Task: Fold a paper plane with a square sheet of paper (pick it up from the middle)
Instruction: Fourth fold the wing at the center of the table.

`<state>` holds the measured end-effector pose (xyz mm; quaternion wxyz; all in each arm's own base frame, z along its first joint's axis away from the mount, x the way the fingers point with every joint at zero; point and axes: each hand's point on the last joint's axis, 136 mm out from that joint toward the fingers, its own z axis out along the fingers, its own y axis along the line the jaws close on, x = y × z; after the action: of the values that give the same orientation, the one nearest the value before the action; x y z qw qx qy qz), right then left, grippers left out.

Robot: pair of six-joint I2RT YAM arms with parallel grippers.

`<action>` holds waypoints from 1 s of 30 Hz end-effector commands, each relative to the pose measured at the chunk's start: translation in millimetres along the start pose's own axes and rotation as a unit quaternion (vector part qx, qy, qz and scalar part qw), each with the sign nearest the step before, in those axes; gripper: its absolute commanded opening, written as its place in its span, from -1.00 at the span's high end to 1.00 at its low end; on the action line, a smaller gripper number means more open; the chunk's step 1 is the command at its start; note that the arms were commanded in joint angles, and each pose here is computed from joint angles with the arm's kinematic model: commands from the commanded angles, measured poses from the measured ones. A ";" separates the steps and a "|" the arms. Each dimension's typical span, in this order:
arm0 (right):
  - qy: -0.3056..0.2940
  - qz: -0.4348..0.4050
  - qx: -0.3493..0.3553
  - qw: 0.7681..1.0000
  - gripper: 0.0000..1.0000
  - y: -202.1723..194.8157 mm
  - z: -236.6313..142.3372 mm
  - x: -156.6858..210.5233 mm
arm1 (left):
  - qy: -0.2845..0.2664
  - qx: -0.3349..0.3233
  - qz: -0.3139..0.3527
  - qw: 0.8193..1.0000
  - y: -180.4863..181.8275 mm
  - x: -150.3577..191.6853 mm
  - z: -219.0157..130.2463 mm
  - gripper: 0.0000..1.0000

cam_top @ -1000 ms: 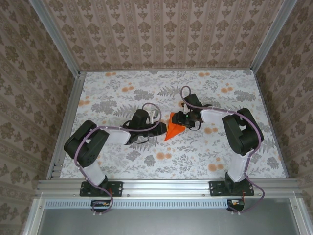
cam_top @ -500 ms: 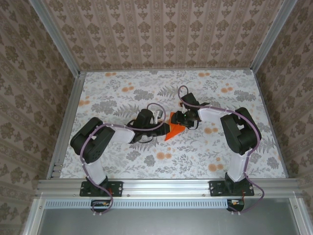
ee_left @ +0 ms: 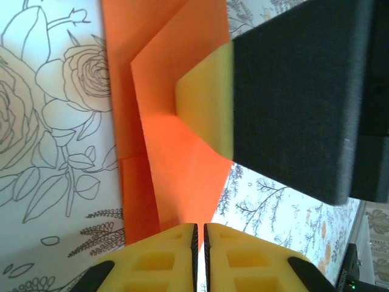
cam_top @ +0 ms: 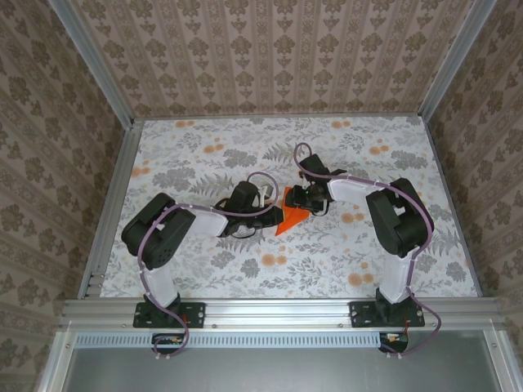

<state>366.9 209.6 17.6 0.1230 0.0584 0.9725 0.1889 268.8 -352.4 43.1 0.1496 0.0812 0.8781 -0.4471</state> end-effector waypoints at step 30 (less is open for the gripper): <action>0.093 -0.002 0.182 0.979 -0.01 -75.6 39.8 53.4 | -0.049 -0.034 -0.001 0.998 2.8 -12.9 -23.7 0.71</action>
<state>366.7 209.0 11.9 0.1127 0.0450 0.9841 0.1295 275.2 -336.5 53.8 0.1832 0.0596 0.8867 -0.4202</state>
